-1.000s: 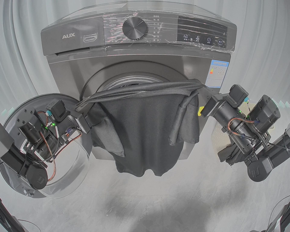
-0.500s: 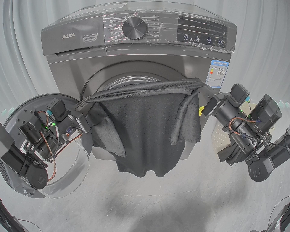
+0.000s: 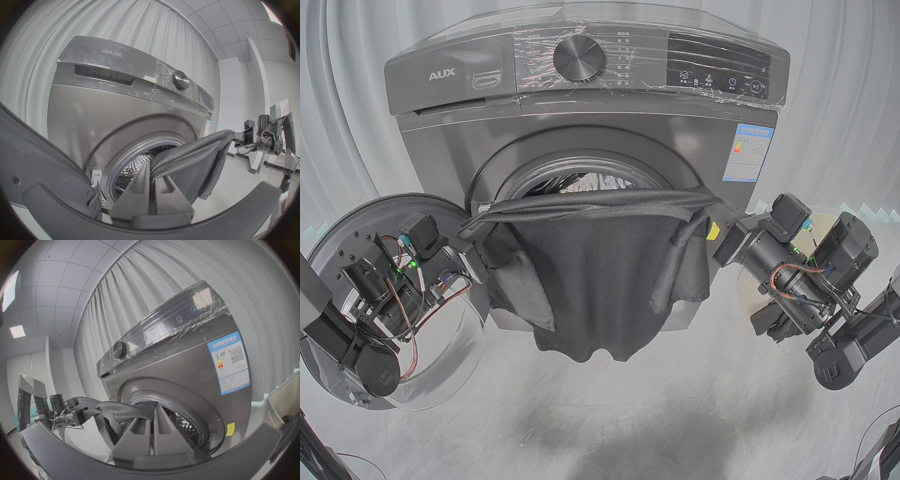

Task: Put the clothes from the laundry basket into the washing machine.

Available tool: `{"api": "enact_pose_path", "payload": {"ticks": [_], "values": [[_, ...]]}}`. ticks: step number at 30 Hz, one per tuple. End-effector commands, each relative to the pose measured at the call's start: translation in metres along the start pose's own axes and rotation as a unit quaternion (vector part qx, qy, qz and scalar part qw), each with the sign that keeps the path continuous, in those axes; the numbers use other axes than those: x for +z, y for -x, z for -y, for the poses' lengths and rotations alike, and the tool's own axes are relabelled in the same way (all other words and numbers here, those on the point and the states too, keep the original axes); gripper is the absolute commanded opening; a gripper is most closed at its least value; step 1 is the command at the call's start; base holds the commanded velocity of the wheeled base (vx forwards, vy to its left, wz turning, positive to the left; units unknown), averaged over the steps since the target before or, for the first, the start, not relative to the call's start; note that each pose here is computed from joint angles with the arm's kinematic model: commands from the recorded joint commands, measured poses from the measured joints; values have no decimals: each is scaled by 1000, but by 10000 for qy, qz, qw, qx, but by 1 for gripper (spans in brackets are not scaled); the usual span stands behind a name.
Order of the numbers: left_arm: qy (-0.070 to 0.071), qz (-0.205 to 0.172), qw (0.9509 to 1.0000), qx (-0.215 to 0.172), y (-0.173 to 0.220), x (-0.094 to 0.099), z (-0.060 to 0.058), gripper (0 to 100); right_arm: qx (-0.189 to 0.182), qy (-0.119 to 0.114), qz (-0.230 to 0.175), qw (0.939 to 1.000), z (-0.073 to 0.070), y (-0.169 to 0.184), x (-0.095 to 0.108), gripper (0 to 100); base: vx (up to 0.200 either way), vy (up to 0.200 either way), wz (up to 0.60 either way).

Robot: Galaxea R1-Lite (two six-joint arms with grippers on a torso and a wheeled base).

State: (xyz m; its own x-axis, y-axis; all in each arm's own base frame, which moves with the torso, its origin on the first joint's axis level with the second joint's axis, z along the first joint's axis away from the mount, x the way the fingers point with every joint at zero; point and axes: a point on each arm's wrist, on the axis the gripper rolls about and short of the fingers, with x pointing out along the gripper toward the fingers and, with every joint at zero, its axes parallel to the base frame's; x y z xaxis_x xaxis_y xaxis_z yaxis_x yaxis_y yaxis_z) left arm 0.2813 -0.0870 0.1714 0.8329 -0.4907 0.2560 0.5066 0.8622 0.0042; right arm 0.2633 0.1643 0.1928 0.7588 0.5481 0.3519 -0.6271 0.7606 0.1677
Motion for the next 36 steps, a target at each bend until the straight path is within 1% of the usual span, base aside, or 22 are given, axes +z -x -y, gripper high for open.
{"api": "enact_pose_path", "payload": {"ticks": [1, 4, 5, 7, 8, 9, 10, 13, 15, 16, 18, 19, 23, 25, 26, 27, 28, 29, 32, 34, 35, 36], "values": [[30, -74, 9999, -66, 3, -3, 5, 0, 49, -19, -125, 9999, -4, 4, -5, 0, 0, 0, 0], [36, -81, 9999, -81, 4, -2, 6, 0, 49, -14, -125, 9999, -5, 4, -5, 0, 0, 0, 0], [58, -103, 9998, -168, 4, -3, 12, 0, 68, -27, -175, 9998, -6, 5, -7, 0, 0, 0, 0], [90, -121, 9997, -210, 3, -4, 18, 0, 65, -35, -268, 9996, -6, 8, -11, 0, 0, 0, 0], [131, -109, 9995, -252, 2, -5, 26, 0, 58, -27, -383, 9992, -6, 12, -15, 0, 0, 0, 0], [134, -93, 9996, -252, 1, -4, 27, 0, 50, -37, -421, 9991, -5, 13, -16, 0, 0, 0, 0], [183, -61, 9992, -340, -2, -4, 36, 0, 36, -42, -566, 9984, -6, 18, -22, 100, 0, 0, 0], [228, -81, 9988, -418, -5, -6, 45, 0, 22, -77, -820, 9966, -7, 24, -33, 100, 0, 0, 0], [235, -73, 9988, -425, -5, -6, 47, 0, 12, -95, -942, 9955, -7, 27, -39, 100, 0, 0, 0], [239, 5, 9990, -389, -9, -3, 48, 0, -7, -86, -1325, 9911, -7, 39, -53, 100, 0, 0, 0], [224, 121, 9991, -341, -15, 0, 47, 0, 33, 13, -1751, 9845, -10, 56, -65, 100, 0, 0, 0], [237, 129, 9991, -326, -18, -2, 46, 0, 78, 85, -1938, 9810, -10, 62, -71, 100, 0, 0, 0], [297, 241, 9987, -339, -28, -1, 46, 0, 218, 105, -2327, 9722, -11, 70, -87, 100, 0, 0, 0], [289, 295, 9986, -341, -30, 1, 47, 0, 272, 89, -2470, 9686, -11, 74, -92, 100, 0, 0, 0], [292, 335, 9984, -341, -32, 3, 49, 0, 337, 67, -2629, 9642, -14, 79, -96, 100, 0, 0, 0], [301, 367, 9982, -355, -33, 4, 53, 0, 388, 56, -2734, 9611, -17, 83, -100, 100, 0, 0, 0], [304, 383, 9982, -355, -34, 4, 54, 0, 408, 59, -2766, 9601, -18, 84, -101, 100, 0, 0, 0], [331, 400, 9980, -352, -36, 5, 59, 0, 454, 49, -2951, 9544, -22, 90, -107, 100, 0, 0, 0], [358, 286, 9981, -403, -39, -5, 66, 0, 582, 29, -3140, 9476, -29, 95, -114, 100, 0, 0, 0], [400, 185, 9979, -466, -38, -11, 71, 0, 696, -18, -3167, 9460, -35, 96, -116, 100, 0, 0, 0], [409, 138, 9977, -516, -38, -13, 74, 0, 778, -52, -3131, 9465, -40, 93, -116, 100, 0, 0, 0], [413, 130, 9977, -530, -38, -14, 75, 0, 808, -53, -3046, 9490, -41, 88, -116, 100, 0, 0, 0]]}}
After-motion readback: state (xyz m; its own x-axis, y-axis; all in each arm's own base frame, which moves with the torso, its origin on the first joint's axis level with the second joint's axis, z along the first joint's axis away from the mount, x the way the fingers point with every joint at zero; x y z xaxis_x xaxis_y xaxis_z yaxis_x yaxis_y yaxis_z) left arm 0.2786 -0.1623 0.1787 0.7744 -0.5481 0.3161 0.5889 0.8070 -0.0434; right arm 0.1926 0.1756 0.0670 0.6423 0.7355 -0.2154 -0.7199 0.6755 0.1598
